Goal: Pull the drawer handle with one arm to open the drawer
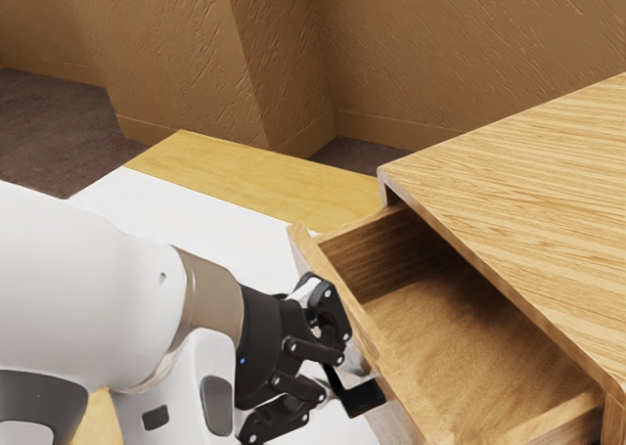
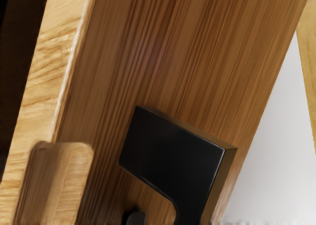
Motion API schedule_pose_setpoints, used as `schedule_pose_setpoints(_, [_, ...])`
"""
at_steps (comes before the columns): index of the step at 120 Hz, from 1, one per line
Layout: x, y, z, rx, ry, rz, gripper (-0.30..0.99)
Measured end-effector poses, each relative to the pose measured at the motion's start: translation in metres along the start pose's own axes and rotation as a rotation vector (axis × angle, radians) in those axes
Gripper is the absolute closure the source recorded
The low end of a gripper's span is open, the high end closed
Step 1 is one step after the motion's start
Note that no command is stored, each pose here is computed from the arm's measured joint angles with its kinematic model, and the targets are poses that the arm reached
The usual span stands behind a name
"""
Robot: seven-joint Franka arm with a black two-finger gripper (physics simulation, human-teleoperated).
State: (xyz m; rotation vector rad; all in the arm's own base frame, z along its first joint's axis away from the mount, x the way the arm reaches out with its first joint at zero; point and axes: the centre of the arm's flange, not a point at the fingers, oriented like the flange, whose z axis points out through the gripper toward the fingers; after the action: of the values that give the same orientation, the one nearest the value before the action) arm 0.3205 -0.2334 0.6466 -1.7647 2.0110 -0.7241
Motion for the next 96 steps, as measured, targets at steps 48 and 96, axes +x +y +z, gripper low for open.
schedule_pose_setpoints(48, [-0.019,0.022,-0.015,-0.008,-0.029,-0.051,0.69])
schedule_pose_setpoints(96, [-0.02,0.039,-0.035,0.034,-0.057,-0.051,0.74])
